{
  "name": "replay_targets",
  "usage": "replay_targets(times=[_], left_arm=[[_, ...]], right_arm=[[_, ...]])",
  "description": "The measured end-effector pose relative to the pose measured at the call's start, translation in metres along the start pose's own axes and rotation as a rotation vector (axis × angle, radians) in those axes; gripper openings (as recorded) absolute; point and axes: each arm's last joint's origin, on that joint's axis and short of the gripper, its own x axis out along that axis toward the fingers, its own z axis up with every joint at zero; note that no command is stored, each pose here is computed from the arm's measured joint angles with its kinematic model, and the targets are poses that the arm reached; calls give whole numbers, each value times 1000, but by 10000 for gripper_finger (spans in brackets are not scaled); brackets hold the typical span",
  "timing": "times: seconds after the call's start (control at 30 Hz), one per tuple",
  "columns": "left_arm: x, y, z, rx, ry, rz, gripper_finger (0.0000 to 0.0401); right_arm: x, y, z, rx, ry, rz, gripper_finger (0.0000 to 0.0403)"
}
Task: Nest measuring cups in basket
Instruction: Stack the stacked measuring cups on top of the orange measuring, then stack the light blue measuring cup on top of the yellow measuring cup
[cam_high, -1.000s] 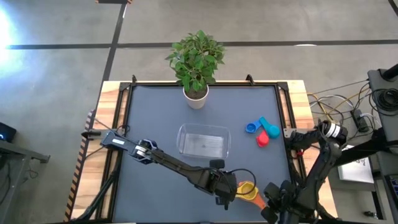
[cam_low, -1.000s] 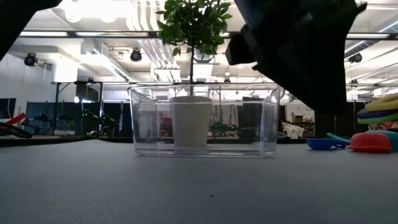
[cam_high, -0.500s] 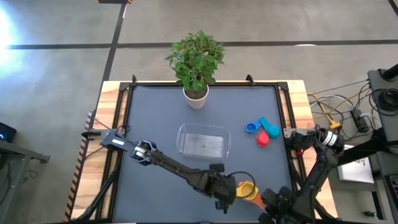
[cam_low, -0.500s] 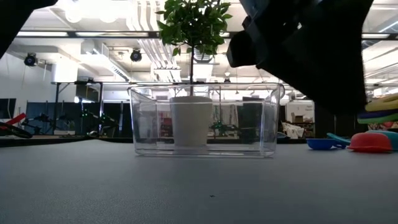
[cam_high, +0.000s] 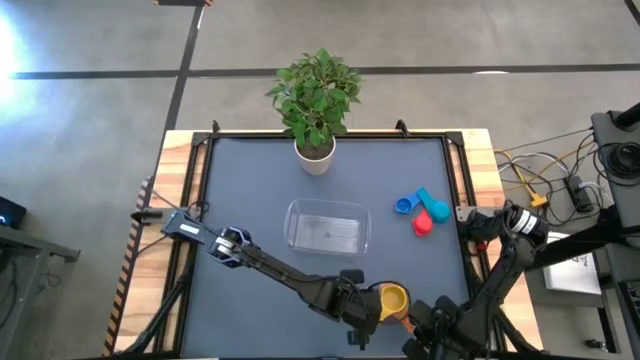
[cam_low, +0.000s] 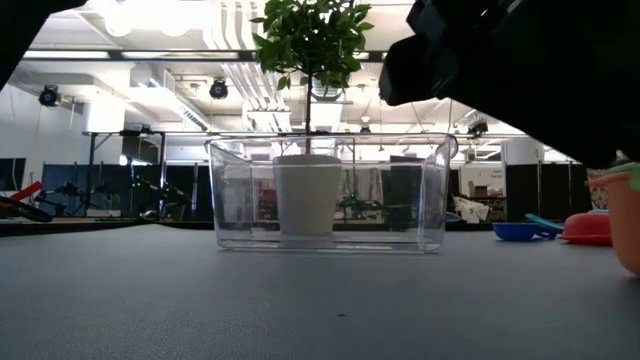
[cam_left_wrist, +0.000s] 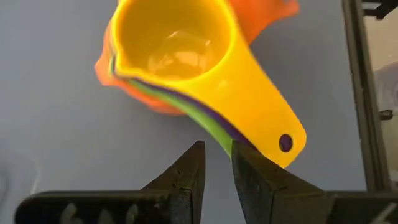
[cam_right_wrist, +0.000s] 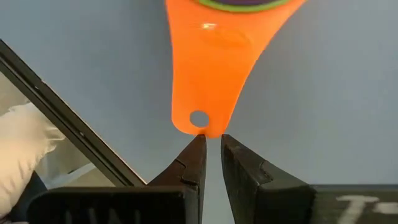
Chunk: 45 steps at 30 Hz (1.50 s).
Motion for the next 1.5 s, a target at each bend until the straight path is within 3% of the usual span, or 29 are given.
replay_targets(times=[0.57, 0.9, 1.07, 1.23, 1.5], left_arm=[[0, -2, 5, 1, -54, -24, 62], [-15, -1, 9, 75, -60, 55, 62], [-45, -12, 14, 167, -121, 69, 62], [-77, -24, 17, 231, -206, 150, 62], [-90, -28, 14, 287, -229, 217, 62]], right_arm=[[8, 17, 56, -113, -62, 78, 38], [-13, 13, 55, -172, -87, 43, 38], [-51, 0, 49, -198, -218, -77, 38], [-81, -27, 59, -195, -317, -169, 36], [-101, -78, 111, -234, -375, -81, 9]])
